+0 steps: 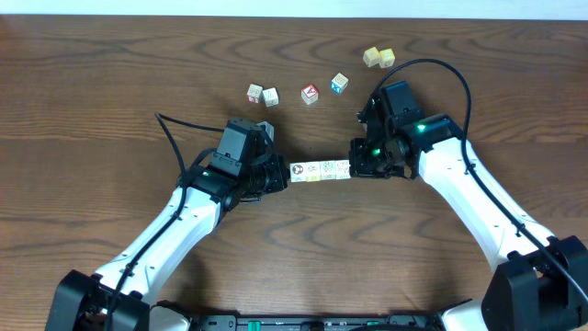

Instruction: Lift 4 blocks

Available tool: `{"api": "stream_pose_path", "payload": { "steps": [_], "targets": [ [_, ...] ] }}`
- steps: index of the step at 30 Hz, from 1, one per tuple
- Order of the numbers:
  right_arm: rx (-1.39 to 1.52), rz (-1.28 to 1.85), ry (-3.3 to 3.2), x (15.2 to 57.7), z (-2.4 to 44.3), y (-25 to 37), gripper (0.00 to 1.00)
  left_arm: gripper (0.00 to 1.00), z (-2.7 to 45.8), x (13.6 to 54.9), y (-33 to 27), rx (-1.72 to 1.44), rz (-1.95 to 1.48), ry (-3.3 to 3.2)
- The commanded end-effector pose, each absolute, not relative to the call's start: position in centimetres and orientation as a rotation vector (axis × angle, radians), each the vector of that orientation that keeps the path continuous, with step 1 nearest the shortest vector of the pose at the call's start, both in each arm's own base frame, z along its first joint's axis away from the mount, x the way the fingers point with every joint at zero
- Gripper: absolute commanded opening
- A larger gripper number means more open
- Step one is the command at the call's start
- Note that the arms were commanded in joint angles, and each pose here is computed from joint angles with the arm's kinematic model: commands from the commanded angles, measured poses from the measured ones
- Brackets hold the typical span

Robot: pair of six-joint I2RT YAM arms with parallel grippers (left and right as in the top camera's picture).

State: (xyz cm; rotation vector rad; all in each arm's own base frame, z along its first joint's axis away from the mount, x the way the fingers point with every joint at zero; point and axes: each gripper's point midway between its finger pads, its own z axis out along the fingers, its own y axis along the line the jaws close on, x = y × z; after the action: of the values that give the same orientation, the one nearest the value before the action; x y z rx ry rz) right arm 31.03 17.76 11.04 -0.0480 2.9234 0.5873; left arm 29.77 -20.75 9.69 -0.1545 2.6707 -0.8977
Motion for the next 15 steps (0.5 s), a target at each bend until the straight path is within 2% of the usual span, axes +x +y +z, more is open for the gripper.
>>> {"api": "stream_pose_path", "payload": {
  "steps": [1, 15],
  "targets": [
    [-0.121, 0.85, 2.894, 29.93, 13.27, 21.11, 0.01, 0.07, 12.56, 28.76, -23.56, -0.038, -1.102, 2.625],
    [-0.119, 0.845, 2.894, 29.96, 13.24, 21.07, 0.01, 0.07, 12.56, 28.76, -23.57, -0.037, -1.103, 2.625]
  ]
}}
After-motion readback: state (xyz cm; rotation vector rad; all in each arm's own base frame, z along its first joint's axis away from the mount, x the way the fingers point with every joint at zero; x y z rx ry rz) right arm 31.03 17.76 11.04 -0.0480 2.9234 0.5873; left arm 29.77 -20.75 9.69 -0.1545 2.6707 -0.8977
